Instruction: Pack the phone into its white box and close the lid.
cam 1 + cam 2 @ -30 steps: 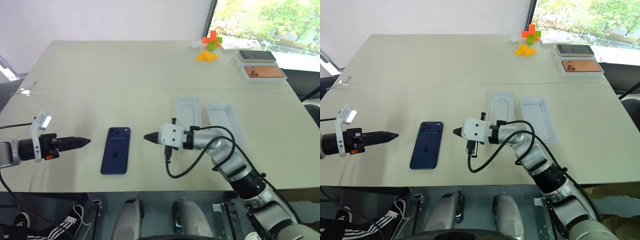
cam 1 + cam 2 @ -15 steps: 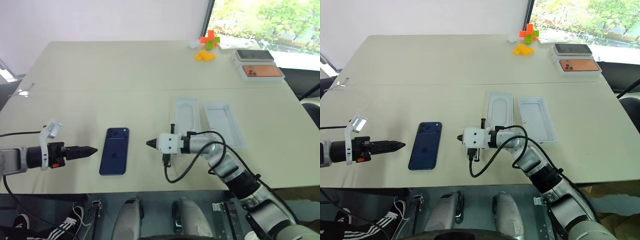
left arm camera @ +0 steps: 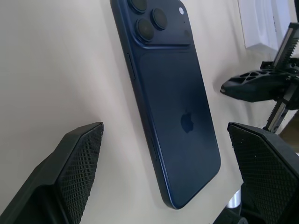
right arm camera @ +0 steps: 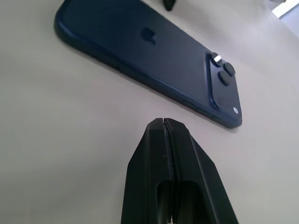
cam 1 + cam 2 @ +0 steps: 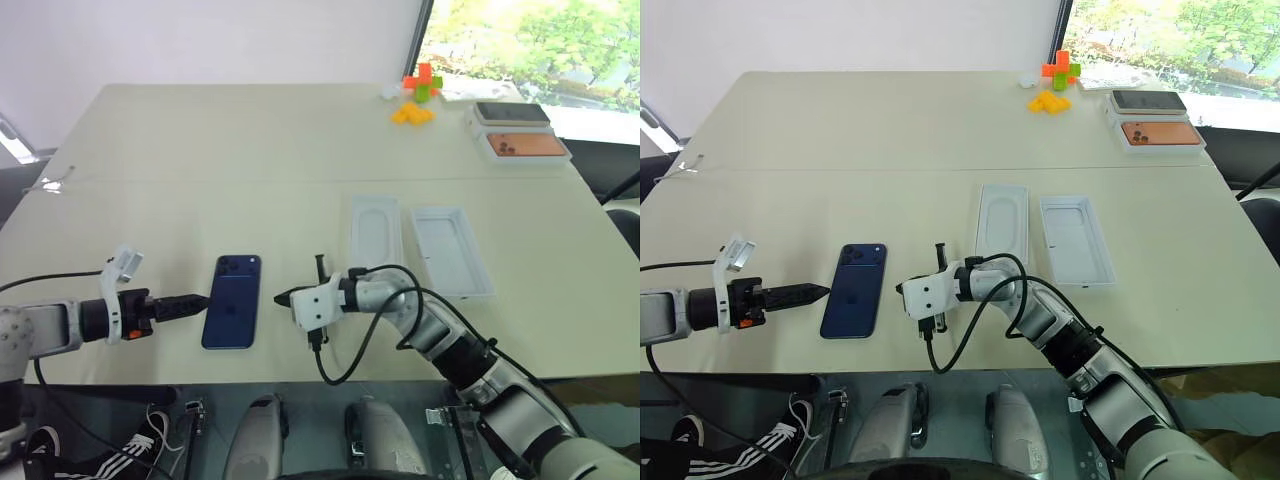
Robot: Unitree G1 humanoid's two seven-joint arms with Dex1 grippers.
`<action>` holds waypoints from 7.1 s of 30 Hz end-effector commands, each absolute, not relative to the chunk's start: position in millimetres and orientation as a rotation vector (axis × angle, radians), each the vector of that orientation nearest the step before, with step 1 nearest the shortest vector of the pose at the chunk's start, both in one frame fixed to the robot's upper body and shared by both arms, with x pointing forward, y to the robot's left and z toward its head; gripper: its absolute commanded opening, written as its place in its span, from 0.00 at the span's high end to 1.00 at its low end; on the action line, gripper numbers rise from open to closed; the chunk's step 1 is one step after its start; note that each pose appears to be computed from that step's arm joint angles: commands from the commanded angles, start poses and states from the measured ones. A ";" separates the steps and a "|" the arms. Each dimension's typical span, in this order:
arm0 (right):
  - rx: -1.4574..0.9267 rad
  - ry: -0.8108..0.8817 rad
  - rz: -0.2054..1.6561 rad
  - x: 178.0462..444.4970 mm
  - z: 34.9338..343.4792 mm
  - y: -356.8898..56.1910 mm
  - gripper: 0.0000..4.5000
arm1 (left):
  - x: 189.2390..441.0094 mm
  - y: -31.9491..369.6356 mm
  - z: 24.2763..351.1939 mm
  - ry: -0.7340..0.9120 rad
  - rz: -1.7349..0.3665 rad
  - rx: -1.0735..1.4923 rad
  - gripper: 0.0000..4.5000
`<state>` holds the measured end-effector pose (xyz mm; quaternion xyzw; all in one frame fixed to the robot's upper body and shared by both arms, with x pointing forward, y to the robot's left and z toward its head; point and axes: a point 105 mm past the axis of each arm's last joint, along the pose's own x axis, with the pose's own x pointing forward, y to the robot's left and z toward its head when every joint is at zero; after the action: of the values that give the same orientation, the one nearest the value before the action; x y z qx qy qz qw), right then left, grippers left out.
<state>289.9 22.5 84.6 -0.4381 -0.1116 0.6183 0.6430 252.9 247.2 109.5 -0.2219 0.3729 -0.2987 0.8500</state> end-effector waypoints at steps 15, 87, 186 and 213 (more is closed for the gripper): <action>-1.158 -0.338 1.410 297.9 90.7 43.4 1.00 | 257.6 229.8 100.5 0.820 -0.636 -0.500 0.01; -1.150 -0.419 1.380 302.8 92.7 77.9 1.00 | 269.1 201.2 95.3 0.865 -0.504 -0.568 0.01; -0.859 0.295 1.187 317.3 123.5 -96.7 0.75 | 283.6 174.4 169.7 0.480 -0.834 -1.055 1.00; -0.697 0.222 1.229 282.7 124.2 -22.8 0.75 | 298.1 176.0 187.2 0.429 -0.838 -1.055 1.00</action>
<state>289.7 -31.5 112.0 -0.3203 0.1318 0.5500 0.7600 298.5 173.6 170.1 -0.4859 0.2246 -0.3683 0.7601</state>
